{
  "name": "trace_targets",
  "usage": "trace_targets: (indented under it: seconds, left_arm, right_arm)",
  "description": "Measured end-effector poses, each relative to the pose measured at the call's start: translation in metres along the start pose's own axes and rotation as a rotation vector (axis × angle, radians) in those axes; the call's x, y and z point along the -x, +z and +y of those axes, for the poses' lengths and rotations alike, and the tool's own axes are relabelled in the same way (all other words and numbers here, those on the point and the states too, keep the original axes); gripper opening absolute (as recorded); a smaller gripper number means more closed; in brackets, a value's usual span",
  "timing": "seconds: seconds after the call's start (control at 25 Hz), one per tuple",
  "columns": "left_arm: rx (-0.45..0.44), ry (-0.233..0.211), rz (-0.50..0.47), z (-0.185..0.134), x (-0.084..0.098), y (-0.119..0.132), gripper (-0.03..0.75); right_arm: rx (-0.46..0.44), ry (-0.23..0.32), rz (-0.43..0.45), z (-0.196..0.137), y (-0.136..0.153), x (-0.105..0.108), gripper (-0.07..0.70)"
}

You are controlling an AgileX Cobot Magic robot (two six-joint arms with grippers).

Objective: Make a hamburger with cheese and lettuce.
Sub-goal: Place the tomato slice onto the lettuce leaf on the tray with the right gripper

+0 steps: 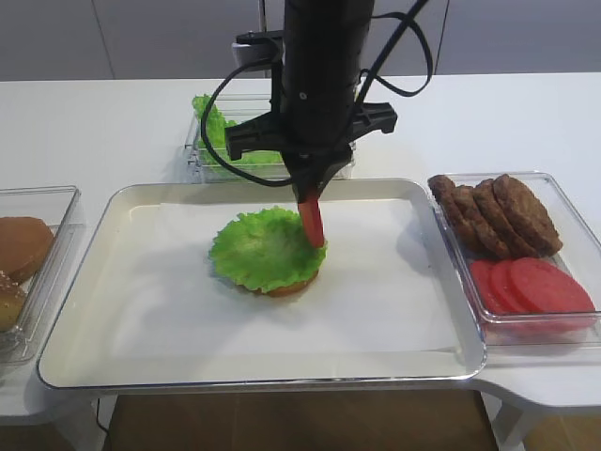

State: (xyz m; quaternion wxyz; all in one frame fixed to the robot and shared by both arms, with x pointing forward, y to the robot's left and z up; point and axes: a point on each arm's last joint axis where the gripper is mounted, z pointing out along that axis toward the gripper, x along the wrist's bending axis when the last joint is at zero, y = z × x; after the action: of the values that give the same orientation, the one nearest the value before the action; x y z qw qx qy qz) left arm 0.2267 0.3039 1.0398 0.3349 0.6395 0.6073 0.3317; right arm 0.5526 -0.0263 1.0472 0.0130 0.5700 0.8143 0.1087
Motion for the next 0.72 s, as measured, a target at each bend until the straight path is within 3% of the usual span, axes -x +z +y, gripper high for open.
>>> trace_targets:
  seconds: [0.72]
  left_arm:
    - [0.000,0.000,0.000,0.0000,0.0000,0.0000,0.414]
  right_arm:
    - [-0.005,-0.013,0.015,-0.0005,0.0000,-0.0014,0.085]
